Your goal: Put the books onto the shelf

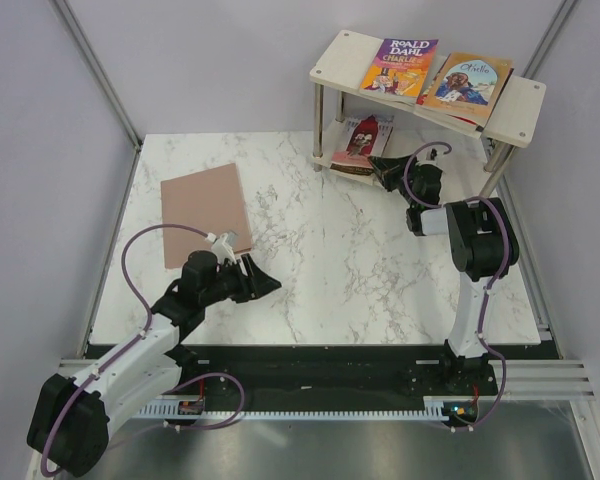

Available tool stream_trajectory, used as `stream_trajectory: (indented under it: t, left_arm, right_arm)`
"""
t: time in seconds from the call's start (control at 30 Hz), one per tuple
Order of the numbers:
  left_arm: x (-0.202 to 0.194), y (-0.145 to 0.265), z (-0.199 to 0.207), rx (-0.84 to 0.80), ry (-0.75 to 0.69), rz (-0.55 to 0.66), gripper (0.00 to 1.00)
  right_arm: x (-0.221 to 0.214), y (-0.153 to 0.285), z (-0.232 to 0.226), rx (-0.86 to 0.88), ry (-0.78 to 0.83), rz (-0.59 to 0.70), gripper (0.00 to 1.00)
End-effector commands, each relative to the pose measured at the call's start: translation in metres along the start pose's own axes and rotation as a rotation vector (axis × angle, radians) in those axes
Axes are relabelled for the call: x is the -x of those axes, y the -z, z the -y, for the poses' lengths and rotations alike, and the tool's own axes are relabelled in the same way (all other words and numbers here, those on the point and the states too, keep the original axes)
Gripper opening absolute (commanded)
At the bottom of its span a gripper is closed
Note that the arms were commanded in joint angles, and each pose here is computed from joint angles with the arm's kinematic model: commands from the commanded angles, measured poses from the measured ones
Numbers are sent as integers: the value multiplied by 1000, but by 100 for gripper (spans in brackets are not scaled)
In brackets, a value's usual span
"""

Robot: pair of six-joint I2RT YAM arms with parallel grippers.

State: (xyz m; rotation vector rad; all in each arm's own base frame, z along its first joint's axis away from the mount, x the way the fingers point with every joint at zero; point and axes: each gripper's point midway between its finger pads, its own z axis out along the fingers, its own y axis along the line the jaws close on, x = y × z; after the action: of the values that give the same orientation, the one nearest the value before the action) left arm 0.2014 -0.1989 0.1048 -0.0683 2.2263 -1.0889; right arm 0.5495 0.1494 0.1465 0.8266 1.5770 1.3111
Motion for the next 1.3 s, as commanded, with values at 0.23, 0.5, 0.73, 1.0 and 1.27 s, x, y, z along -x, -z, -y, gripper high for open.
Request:
stream_trajectory:
  t: [0.23,0.5,0.73,1.0,1.27]
  left_arm:
    - [6,2,16,-72,-1,20,63]
    - [4,5,15,-77,0,27,63]
    - [2,6,14,-82,2,32,63]
    - [-1,7,13,-82,8,28,63]
    - [-3,6,11,-78,12,24,62]
  right_arm:
    - [8,-3,6,-8,-24,27,18]
    - [12,1,14,-43,-21,44,29]
    - [15,5,21,-49,-41,68,27]
    - [18,7,21,-35,-60,85,15]
    - [19,10,16,-12,-59,93,7]
